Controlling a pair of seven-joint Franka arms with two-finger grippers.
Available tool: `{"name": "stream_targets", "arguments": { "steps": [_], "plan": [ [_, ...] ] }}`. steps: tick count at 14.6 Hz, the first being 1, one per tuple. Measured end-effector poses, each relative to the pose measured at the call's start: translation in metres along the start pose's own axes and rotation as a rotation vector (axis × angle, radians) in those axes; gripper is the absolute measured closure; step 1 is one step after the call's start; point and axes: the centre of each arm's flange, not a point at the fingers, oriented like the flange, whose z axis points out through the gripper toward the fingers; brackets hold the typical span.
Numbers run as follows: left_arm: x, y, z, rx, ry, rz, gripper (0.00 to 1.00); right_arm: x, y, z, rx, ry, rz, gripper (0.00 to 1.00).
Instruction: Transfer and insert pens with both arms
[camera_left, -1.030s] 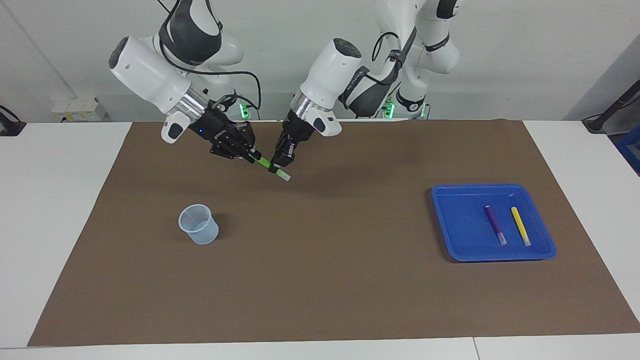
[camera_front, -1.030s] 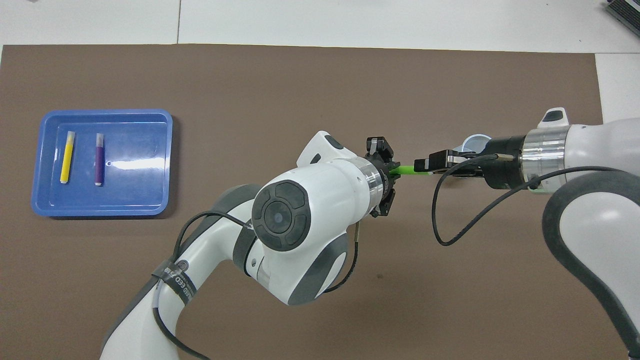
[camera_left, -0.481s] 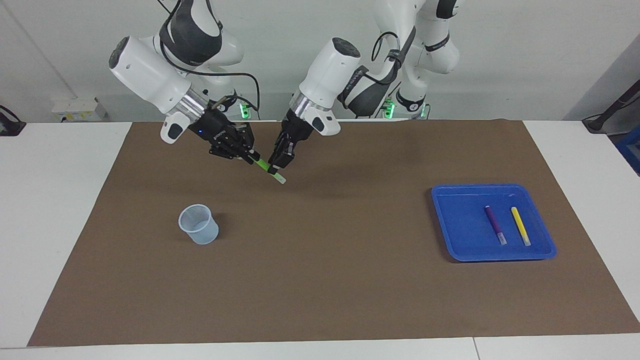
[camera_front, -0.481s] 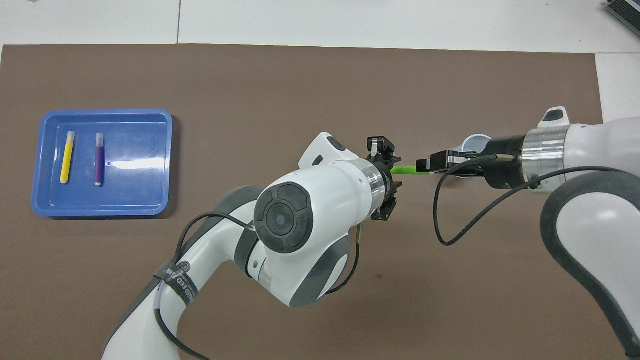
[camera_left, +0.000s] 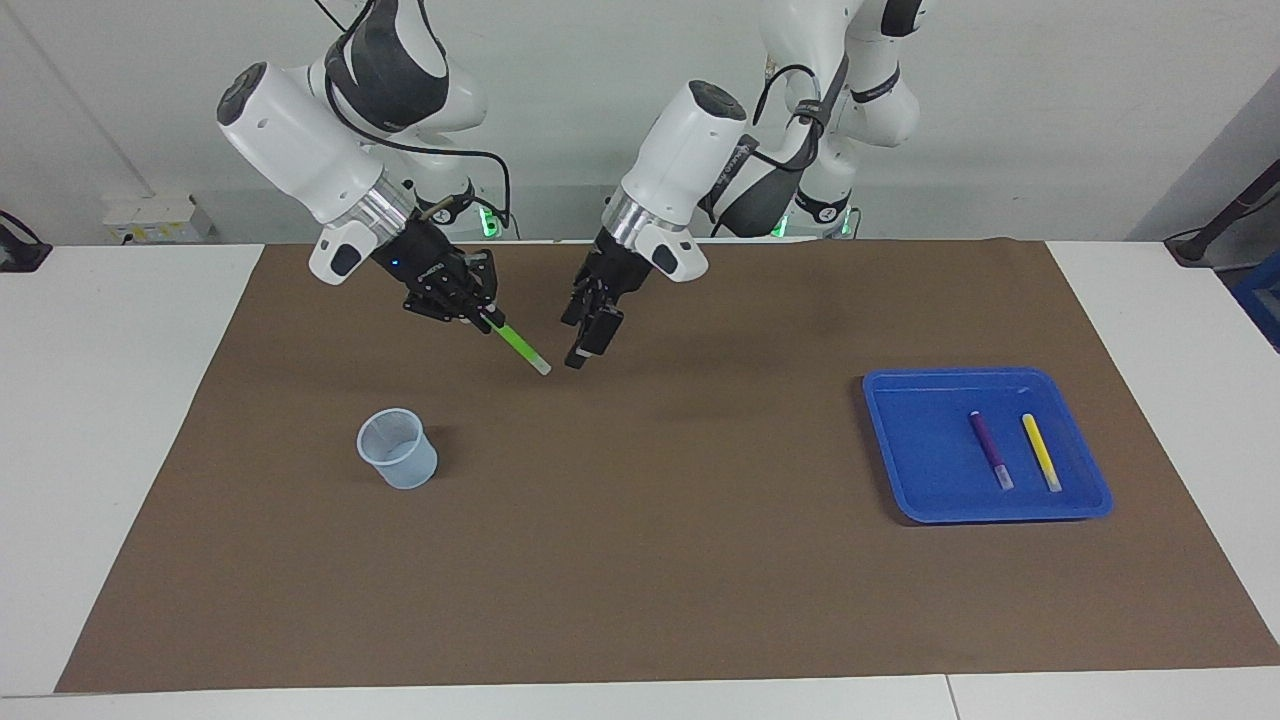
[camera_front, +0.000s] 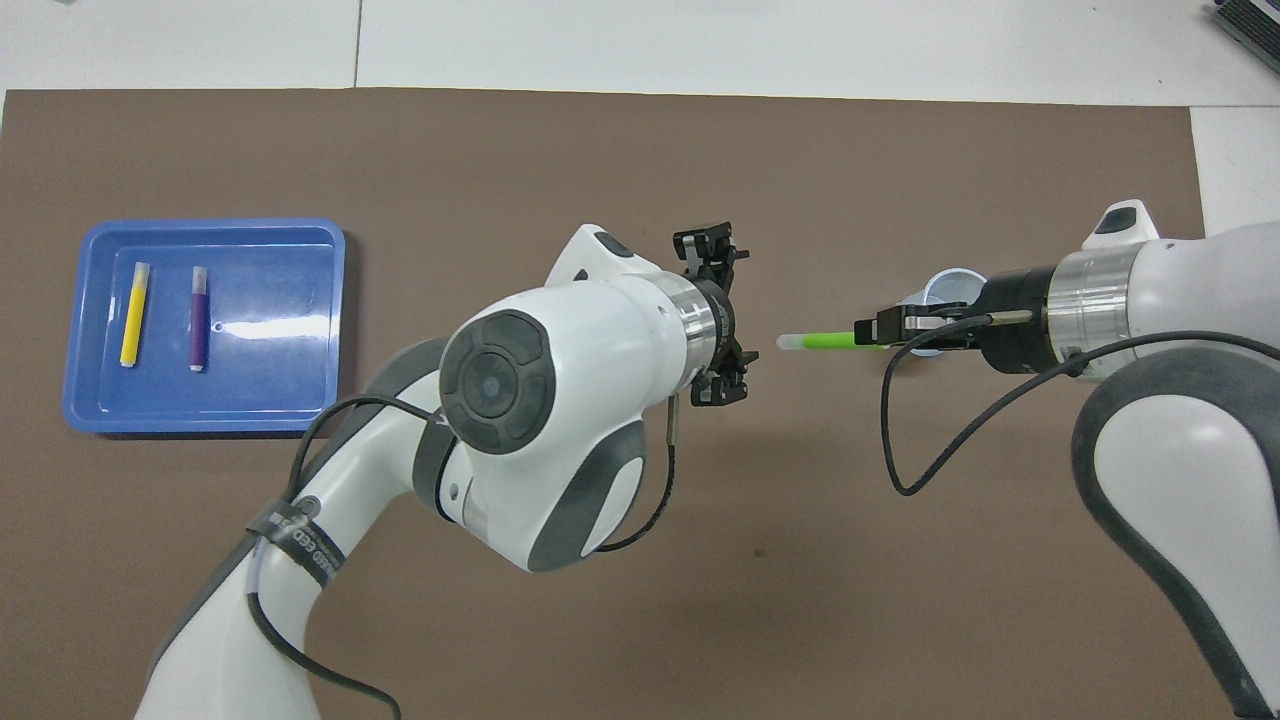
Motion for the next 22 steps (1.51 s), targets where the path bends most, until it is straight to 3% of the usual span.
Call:
{"name": "stream_targets", "arguments": {
  "steps": [6, 12, 14, 18, 22],
  "plan": [
    [0.055, 0.060, -0.037, -0.094, 0.019, -0.095, 0.00, 0.012, 0.020, -0.032, -0.155, -0.035, -0.051, 0.82],
    [0.068, 0.074, -0.046, -0.135, 0.021, -0.098, 0.00, 0.019, 0.063, -0.056, -0.357, -0.058, -0.231, 0.82],
    [0.090, 0.089, -0.054, -0.156, 0.066, -0.030, 0.00, 0.024, 0.077, -0.061, -0.396, -0.045, -0.291, 0.82],
    [0.143, 0.115, -0.071, -0.123, 0.168, 0.092, 0.00, 0.042, 0.092, -0.042, -0.432, -0.015, -0.336, 0.82],
    [0.217, 0.142, -0.100, -0.038, 0.258, 0.372, 0.00, 0.054, 0.105, -0.007, -0.427, -0.038, -0.337, 0.82]
  ]
}}
